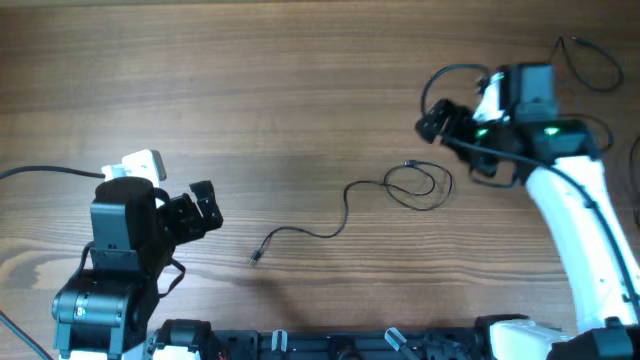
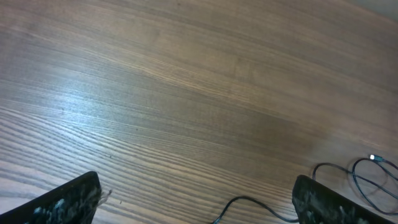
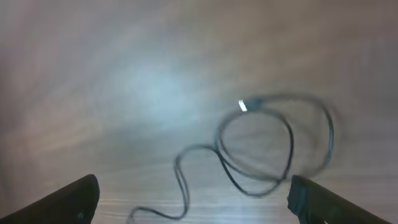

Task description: Untangle cables

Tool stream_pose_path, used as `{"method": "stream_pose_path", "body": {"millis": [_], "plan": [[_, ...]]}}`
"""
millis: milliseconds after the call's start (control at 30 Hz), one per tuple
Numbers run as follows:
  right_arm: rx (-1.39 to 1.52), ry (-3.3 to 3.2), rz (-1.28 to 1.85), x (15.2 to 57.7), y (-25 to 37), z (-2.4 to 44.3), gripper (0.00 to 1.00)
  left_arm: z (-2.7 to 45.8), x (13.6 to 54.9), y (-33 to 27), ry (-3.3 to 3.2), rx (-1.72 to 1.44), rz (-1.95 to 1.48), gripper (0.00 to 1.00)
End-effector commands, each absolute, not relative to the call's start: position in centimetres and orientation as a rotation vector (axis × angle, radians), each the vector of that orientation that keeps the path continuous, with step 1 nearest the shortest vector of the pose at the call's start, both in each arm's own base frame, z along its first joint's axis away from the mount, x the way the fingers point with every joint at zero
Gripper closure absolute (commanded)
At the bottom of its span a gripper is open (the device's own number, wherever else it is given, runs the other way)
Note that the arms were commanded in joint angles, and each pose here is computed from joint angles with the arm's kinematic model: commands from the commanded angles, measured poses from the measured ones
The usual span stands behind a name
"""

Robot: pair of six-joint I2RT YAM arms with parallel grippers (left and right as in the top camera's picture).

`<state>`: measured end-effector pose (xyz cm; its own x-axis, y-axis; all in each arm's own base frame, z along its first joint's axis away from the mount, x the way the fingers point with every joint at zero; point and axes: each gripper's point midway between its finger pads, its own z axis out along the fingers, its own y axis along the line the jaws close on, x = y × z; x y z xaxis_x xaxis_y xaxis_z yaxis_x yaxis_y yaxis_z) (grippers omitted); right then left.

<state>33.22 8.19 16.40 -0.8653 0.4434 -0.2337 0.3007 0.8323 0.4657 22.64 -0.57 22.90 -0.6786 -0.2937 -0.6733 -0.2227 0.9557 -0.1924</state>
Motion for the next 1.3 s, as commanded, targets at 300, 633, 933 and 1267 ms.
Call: {"method": "stream_pose_path", "body": {"millis": [300, 633, 933, 1267], "plan": [[0.962, 2.685, 0.545, 30.7, 8.7, 9.3, 0.00, 23.0, 22.7, -0.3, 2.334, -0.378, -0.112, 0.00], [0.903, 2.716, 0.547, 30.5, 10.0, 6.3, 0.00, 23.0, 22.7, -0.3, 2.334, -0.378, -0.112, 0.00], [0.787, 2.812, 0.411, 30.8, 10.2, 2.2, 0.00, 23.0, 22.7, -0.3, 2.334, -0.378, -0.112, 0.00], [0.829, 2.907, 0.350, 29.6, 10.0, -0.9, 0.39, 23.0, 22.7, -0.3, 2.335, -0.378, -0.111, 0.00]]}}
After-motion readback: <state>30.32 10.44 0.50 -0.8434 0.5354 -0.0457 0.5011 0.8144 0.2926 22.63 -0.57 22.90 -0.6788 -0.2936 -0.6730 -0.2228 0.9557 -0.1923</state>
